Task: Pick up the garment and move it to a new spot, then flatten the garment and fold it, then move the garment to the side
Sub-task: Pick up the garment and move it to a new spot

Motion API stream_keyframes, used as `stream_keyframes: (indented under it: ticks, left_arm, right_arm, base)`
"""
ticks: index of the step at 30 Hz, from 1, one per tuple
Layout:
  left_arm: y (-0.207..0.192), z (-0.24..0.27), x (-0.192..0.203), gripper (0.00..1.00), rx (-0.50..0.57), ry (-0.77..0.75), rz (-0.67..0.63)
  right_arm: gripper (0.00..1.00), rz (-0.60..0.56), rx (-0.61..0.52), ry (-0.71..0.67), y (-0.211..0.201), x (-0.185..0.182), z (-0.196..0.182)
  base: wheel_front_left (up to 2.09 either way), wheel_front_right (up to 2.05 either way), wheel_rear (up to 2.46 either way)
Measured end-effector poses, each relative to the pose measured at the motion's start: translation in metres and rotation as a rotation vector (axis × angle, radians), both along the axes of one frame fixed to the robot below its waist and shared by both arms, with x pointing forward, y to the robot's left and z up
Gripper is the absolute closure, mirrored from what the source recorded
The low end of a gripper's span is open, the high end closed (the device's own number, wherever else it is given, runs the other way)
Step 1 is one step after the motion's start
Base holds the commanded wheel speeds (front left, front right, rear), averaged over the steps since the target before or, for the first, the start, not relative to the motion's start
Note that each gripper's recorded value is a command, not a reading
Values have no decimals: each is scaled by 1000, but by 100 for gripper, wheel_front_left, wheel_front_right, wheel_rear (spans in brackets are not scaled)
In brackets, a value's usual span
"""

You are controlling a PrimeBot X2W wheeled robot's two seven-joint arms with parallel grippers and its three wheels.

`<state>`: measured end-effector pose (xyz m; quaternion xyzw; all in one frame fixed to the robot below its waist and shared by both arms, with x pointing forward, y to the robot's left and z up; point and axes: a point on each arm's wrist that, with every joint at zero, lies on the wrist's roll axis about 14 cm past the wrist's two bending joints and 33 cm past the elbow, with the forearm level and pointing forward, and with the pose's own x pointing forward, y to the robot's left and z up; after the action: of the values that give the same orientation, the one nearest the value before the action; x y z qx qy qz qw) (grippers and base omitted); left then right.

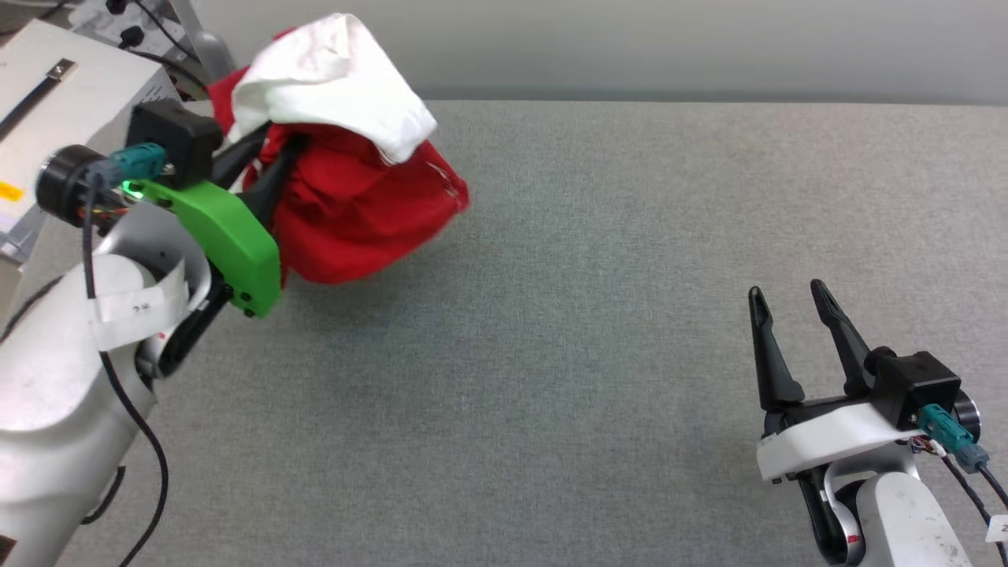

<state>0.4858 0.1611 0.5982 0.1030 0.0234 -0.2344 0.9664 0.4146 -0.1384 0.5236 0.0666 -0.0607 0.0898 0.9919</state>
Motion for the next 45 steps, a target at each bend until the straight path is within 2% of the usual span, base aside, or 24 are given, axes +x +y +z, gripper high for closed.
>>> stream_keyframes:
  ticks: [4, 12, 19, 20, 21, 22, 30, 39, 45]
  left_arm:
    - [-38, 3, -15, 100, -43, 4, -80]
    - [-150, -43, -40, 100, -109, 140, -286]
    - [-231, -94, -61, 100, -91, 265, -427]
    - [-240, -101, -63, 97, -94, 285, -439]
    - [-247, -106, -65, 29, -95, 296, -449]
    - [-254, -112, -65, 0, -91, 305, -458]
    - [-291, -131, -70, 0, -112, 327, -528]
    - [-271, -112, -56, 0, -187, 238, -464]
    - [-235, -77, -38, 0, -234, 127, -347]
  right_arm:
    - [0, -35, 2, -27, -12, -8, 11]
    - [0, -135, 3, -40, -47, -24, 17]
    - [0, -256, 26, -17, -88, -36, 10]
    - [0, -267, 32, -16, -92, -37, 10]
    - [0, -277, 34, -16, -95, -38, 10]
    - [0, -291, 35, -14, -100, -40, 10]
    - [0, -374, 45, 24, -125, -54, -2]
    - [0, -345, 22, 14, -117, -46, 1]
    - [0, -289, 13, -12, -99, -38, 9]
  base:
    - [0, 0, 0]
    - [0, 0, 0]
    - [0, 0, 0]
    - [0, 0, 0]
    - [0, 0, 0]
    - [0, 0, 0]
    - [0, 0, 0]
    - [0, 0, 0]
    - [0, 0, 0]
